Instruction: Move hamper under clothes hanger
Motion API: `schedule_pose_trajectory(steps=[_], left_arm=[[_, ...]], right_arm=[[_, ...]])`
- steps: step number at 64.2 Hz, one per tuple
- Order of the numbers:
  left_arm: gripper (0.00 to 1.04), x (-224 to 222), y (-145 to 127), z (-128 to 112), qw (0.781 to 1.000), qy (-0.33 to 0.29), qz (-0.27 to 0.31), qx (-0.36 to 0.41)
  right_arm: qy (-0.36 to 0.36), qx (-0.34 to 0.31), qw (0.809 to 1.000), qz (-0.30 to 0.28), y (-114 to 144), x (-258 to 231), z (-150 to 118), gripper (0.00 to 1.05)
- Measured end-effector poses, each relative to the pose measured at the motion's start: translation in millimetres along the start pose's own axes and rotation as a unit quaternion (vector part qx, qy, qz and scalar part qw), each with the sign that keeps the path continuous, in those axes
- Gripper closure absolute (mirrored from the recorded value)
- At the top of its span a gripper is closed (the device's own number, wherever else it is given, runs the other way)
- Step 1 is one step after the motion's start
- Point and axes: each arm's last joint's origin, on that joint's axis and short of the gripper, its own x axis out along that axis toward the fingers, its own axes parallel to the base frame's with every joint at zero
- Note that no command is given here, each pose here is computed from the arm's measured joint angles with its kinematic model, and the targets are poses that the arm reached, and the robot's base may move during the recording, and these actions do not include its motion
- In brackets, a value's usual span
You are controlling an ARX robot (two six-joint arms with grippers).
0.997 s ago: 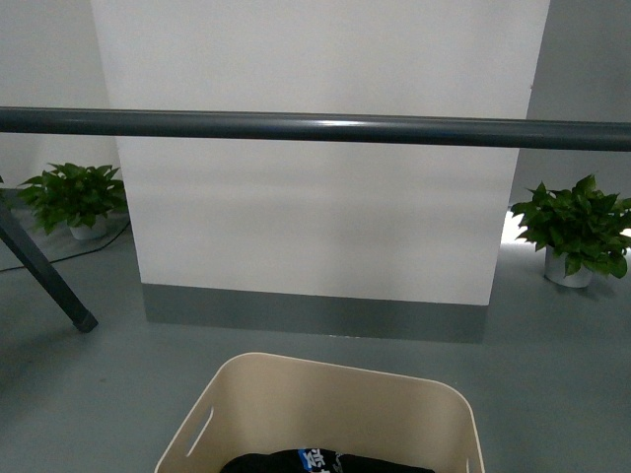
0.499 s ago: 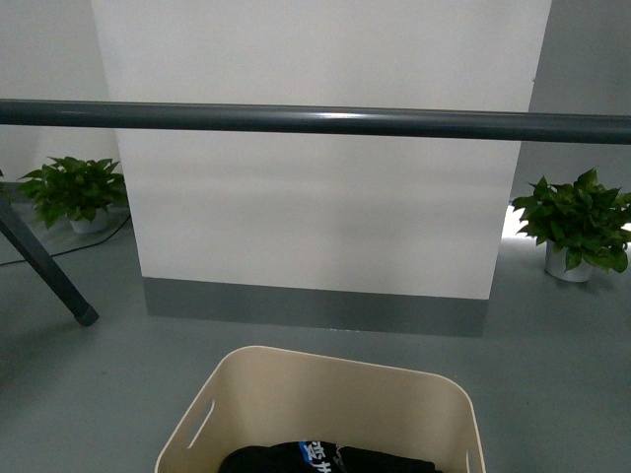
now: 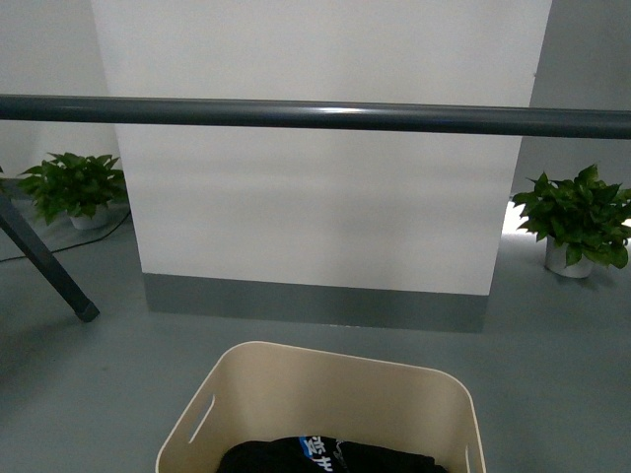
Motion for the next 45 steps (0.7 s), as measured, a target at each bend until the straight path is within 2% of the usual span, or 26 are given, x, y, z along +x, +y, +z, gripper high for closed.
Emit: schedule_pose_trajectory(steps=[35, 45], left_arm=[[1.01, -0.6, 0.0, 0.1, 1.000, -0.002, 0.000, 0.000], [0.78, -0.6, 0.0, 0.1, 1.000, -0.002, 0.000, 0.000]], right_arm=[[0.002, 0.000, 1.000, 0.000, 0.0, -0.1, -0.3, 1.03], [0.002, 0.000, 1.000, 0.000, 0.0, -0.1, -0.3, 0.78]])
